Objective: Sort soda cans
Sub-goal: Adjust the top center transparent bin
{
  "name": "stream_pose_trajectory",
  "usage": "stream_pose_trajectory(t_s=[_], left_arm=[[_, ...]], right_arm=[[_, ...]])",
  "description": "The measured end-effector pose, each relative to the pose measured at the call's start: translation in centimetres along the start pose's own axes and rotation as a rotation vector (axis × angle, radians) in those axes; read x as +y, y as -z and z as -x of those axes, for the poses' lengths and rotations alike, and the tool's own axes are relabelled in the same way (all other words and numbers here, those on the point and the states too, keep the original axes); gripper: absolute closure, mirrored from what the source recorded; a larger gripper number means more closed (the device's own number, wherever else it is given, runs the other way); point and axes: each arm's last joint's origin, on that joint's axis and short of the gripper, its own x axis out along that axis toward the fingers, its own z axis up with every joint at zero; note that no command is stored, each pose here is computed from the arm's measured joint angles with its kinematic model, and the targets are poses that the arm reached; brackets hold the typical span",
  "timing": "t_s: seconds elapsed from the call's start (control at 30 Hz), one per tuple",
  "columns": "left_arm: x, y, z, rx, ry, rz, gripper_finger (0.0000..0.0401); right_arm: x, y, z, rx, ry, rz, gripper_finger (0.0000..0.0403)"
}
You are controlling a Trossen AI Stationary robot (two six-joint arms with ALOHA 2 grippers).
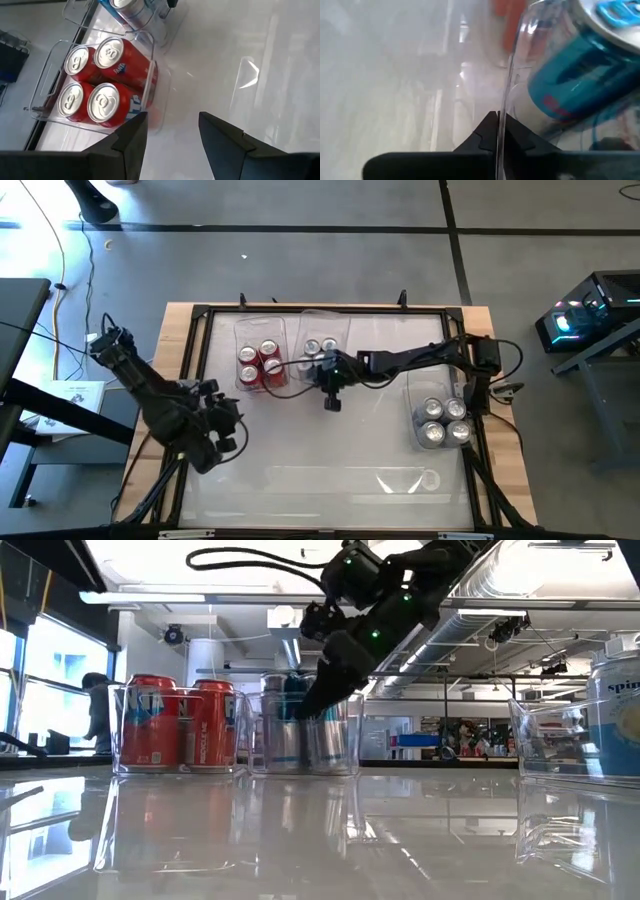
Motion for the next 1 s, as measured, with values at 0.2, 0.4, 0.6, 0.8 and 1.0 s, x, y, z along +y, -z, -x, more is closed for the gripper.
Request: stream_pose_trajectory(t_s=[0.2, 0.4, 0.6, 0.8, 1.0], left_arm=[[-0.3, 0.9, 1.0, -0.039, 0.006, 0.014, 0.0232], [-0.2, 1.7, 1.7, -0.050, -0.007, 0.083, 0.0232], [-0.3, 2.2, 2.2, -0.066, 0.010, 0.150, 0.0232], [-0.3, 2.7, 2.6, -0.056, 0.018, 0.240, 0.0225], [-0.4, 3.8, 2.9, 0.001, 0.024, 0.423, 0.0213]], right_arm=[[0.3, 0.1, 0.6, 0.015, -0.111, 0.078, 0.0401], [0.6, -0.1, 1.3, 0.000, -0.154, 0.160, 0.0400], [0.5, 0.0, 1.4, 0.032, -0.100, 0.121, 0.0400], [0.4, 0.1, 1.5, 0.039, -0.089, 0.117, 0.0357], [0.1, -0.5, 2.6, 0.024, -0.053, 0.099, 0.0254]])
